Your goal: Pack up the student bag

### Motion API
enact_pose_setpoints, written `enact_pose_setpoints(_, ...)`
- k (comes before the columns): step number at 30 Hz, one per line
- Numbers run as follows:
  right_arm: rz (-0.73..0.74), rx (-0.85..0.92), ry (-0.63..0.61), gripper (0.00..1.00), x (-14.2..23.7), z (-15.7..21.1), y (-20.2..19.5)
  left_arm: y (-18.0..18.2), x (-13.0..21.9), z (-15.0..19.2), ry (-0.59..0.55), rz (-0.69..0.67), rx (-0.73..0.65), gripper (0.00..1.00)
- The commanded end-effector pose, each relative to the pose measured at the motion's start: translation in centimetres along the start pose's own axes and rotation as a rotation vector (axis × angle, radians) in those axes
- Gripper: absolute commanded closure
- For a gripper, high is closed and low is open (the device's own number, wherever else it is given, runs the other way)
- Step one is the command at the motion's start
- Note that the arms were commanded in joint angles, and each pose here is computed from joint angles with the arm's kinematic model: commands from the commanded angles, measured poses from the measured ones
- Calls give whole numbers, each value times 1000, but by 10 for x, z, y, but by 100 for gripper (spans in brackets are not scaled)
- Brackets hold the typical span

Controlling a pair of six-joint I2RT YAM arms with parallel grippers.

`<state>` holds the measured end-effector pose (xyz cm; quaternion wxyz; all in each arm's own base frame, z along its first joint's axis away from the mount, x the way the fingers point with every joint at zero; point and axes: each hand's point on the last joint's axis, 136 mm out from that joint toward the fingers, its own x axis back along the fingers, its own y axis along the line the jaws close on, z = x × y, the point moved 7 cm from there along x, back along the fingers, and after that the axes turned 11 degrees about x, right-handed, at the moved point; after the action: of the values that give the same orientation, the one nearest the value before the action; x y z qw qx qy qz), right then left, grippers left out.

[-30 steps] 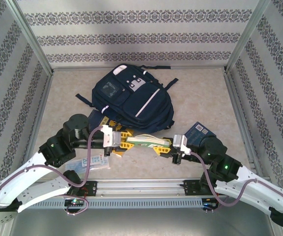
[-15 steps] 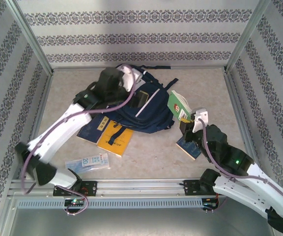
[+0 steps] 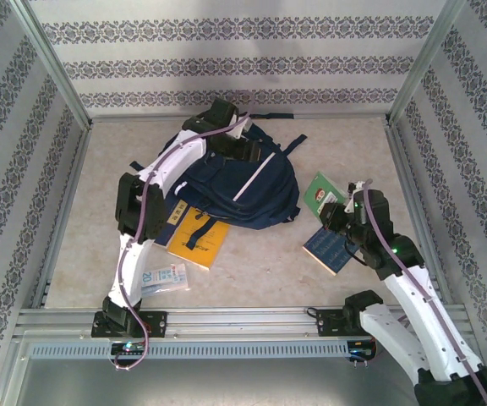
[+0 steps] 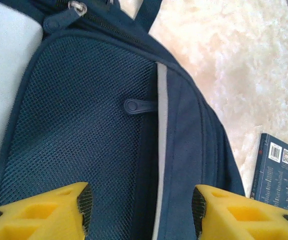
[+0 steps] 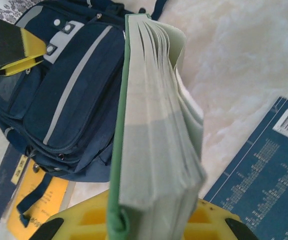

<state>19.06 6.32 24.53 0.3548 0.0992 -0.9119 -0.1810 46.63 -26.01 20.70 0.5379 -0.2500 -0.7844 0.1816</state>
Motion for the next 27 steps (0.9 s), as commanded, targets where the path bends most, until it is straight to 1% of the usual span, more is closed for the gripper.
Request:
enact_pose_setpoints(1, -130, -68, 14, 100, -5, 0, 7, -12, -4, 6, 81, 86, 47, 44)
enact_pose_setpoints(6, -147, -91, 46, 100, -16, 3, 3, -5, -26, 11, 136, 121, 77, 43)
enact_pose_setpoints(14, -156, -107, 68, 100, -26, 3, 0, -2, -41, 22, 201, 157, 95, 45)
enact_pose_setpoints(16, -156, -109, 70, 100, -27, 3, -1, -3, -44, 25, 217, 177, 100, 48)
enact_pose_setpoints(18, -148, -110, 75, 100, -29, 4, -3, -7, -46, 28, 238, 207, 101, 56)
enact_pose_setpoints(21, -141, -119, 77, 100, -32, 6, -6, -15, -48, 33, 262, 241, 88, 65)
enact_pose_setpoints(23, -139, -128, 81, 100, -33, 7, -8, -17, -50, 37, 275, 244, 76, 67)
enact_pose_setpoints(27, -150, -147, 80, 100, -34, 4, -9, -9, -58, 44, 300, 196, 79, 66)
